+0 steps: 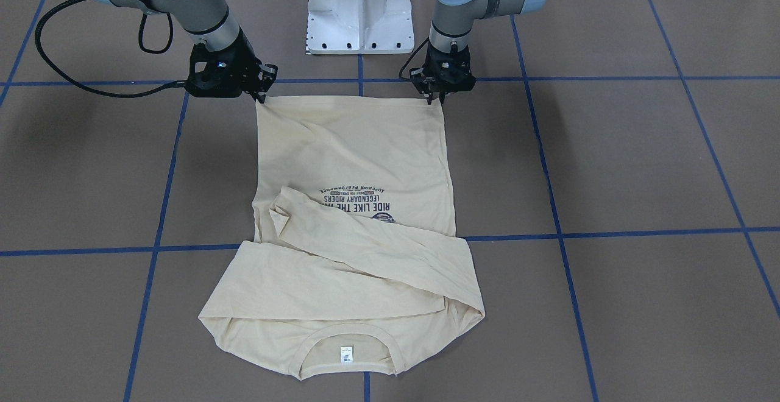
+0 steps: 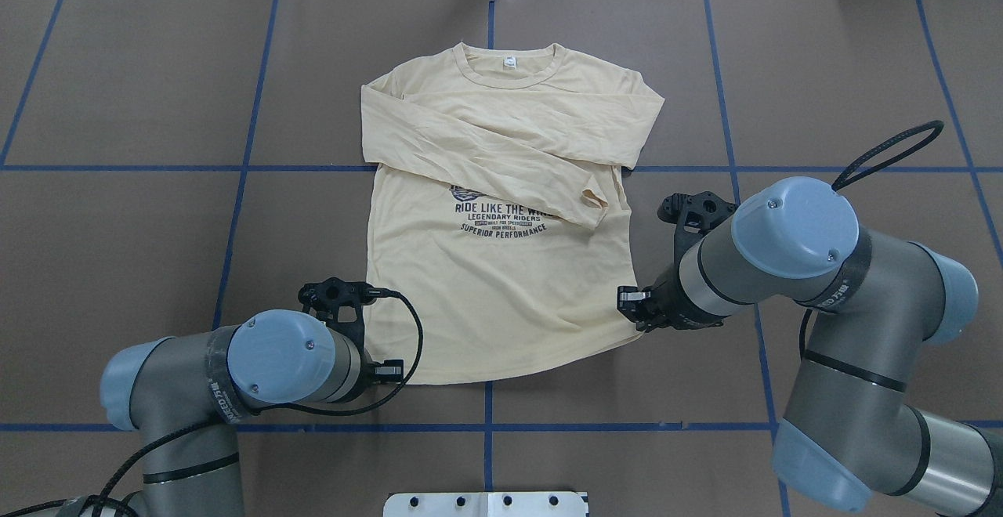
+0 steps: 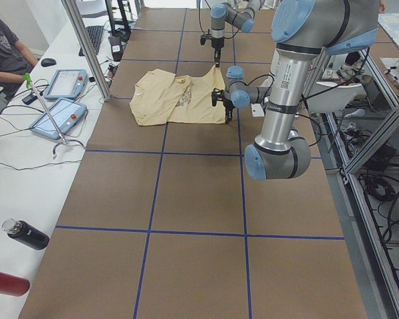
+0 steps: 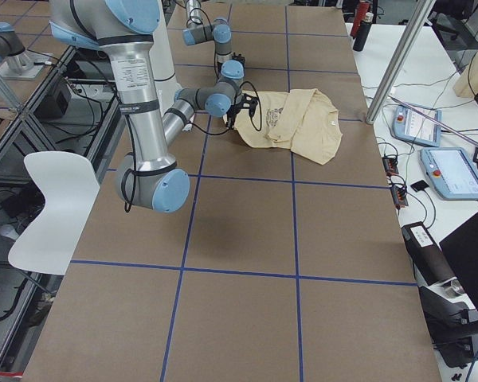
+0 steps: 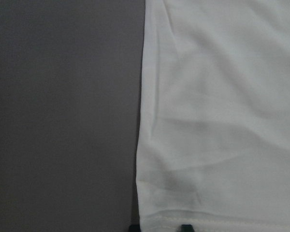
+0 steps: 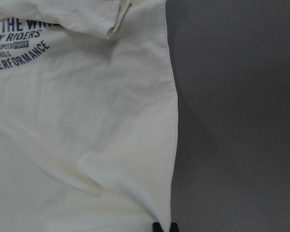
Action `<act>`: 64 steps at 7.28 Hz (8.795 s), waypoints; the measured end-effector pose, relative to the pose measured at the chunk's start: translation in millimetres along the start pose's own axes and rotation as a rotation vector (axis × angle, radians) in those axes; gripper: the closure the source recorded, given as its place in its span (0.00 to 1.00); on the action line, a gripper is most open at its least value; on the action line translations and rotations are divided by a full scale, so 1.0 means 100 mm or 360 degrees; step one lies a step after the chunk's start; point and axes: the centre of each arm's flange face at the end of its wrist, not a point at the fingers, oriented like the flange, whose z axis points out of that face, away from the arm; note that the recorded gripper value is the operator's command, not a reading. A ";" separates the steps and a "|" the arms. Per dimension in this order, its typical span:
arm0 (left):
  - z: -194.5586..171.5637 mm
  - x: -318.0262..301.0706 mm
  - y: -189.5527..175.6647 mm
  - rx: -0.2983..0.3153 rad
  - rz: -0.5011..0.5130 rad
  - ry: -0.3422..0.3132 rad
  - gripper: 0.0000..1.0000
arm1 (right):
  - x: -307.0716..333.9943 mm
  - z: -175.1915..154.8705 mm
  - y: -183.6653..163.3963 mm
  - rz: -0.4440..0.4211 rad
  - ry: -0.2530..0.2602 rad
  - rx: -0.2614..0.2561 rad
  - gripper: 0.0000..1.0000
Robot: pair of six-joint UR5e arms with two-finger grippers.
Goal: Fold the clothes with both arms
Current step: 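Grasp both hem corners nearest the robot with the left and right grippers, then lift the hem with both grippers and fold it toward the collar, then lower the hem onto the collar and open both grippers, then move the right gripper down to the folded shirt's side edge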
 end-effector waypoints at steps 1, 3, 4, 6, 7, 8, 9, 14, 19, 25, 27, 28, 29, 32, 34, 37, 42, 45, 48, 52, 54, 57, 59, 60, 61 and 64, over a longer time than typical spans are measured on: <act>0.00 0.00 0.00 0.0000 0.0000 0.0000 0.88 | 0.01 0.00 -0.01 0.0001 0.0002 0.0002 1.00; 0.00 0.00 0.00 0.0000 0.0000 0.0000 1.00 | 0.03 -0.01 -0.02 0.0002 0.0003 0.0002 1.00; 0.00 0.00 0.00 0.0000 -0.0002 0.0000 1.00 | 0.03 -0.01 -0.03 0.0004 0.0003 0.0001 1.00; -0.06 0.00 -0.01 0.0003 -0.0024 0.0016 1.00 | 0.04 -0.02 -0.05 0.0004 0.0003 0.0000 1.00; -0.22 0.00 0.00 0.0005 -0.0031 0.0052 1.00 | 0.05 -0.04 -0.05 0.0009 -0.0001 0.0001 1.00; -0.45 -0.01 0.03 -0.0020 -0.0032 0.0097 1.00 | 0.09 -0.10 -0.02 0.0016 -0.0009 -0.0003 1.00; -0.74 -0.04 0.10 -0.0062 -0.0029 0.0140 1.00 | 0.17 -0.20 0.02 0.0022 -0.0018 -0.0017 1.00; -1.73 -0.16 0.80 -0.0429 0.0024 0.0263 1.00 | 0.43 -0.57 0.43 0.0030 -0.0121 -0.0449 1.00; -2.10 -0.05 0.49 -0.0389 -0.0014 0.0361 1.00 | 0.53 -1.07 -0.10 0.0127 -0.0254 -0.0376 1.00; -2.40 -0.50 -1.25 -0.0006 -0.0011 0.0321 1.00 | 0.18 -1.20 -1.19 0.0127 -0.0290 -0.0087 1.00; -2.50 -0.56 -1.41 0.0033 -0.0037 0.0327 1.00 | 0.18 -1.16 -1.31 0.0098 -0.0275 -0.0059 1.00; -2.46 -0.55 -1.47 0.0034 -0.0049 0.0318 1.00 | 0.13 -1.15 -1.38 0.0080 -0.0270 -0.0038 1.00; -2.36 -0.50 -1.57 0.0031 -0.0062 0.0309 1.00 | 0.05 -1.13 -1.46 0.0072 -0.0262 -0.0013 1.00; -1.90 -0.42 -1.90 0.0035 -0.0074 0.0312 1.00 | -0.17 -0.90 -1.86 0.0076 -0.0219 0.0085 1.00; -1.47 -0.45 -2.14 0.0053 -0.0068 0.0320 1.00 | -0.13 -0.54 -2.19 0.0044 -0.0240 0.0156 1.00; -1.19 -0.59 -2.48 0.0141 -0.0102 0.0281 1.00 | -0.25 -0.28 -2.46 0.0043 -0.0216 0.0205 1.00; -0.90 -0.66 -2.78 0.0210 -0.0143 0.0220 1.00 | -0.21 -0.09 -2.62 0.0062 -0.0170 0.0245 1.00; -0.81 -0.72 -2.82 0.0238 -0.0151 0.0191 1.00 | -0.25 -0.03 -2.64 0.0033 -0.0194 0.0271 1.00; -0.79 -0.65 -2.77 0.0228 -0.0194 0.0205 1.00 | -0.31 0.06 -2.59 0.0010 -0.0195 0.0289 1.00; -0.58 -0.49 -2.57 0.0247 -0.0205 0.0168 0.29 | -0.39 0.19 -2.42 -0.0064 -0.0260 0.0296 0.01; -0.58 -0.50 -2.56 0.0255 -0.0191 0.0167 0.00 | -0.39 0.20 -2.44 -0.0063 -0.0250 0.0326 0.00; -0.70 -0.52 -2.59 0.0293 -0.0183 0.0188 0.00 | -0.34 0.02 -2.47 -0.0094 -0.0266 0.0348 0.00; -0.82 -0.51 -2.60 0.0314 -0.0179 0.0211 0.00 | -0.23 -0.10 -2.15 -0.0040 -0.0319 0.0311 0.00; -0.88 -0.49 -2.58 0.0320 -0.0174 0.0229 0.00 | -0.21 -0.08 -1.98 0.0016 -0.0334 0.0280 0.00; -0.95 -0.46 -2.55 0.0327 -0.0167 0.0251 0.00 | -0.20 0.01 -1.85 0.0089 -0.0334 0.0244 0.00; -1.12 -0.39 -2.47 0.0346 -0.0148 0.0307 0.00 | -0.14 0.49 -1.41 0.0260 -0.0263 0.0142 0.00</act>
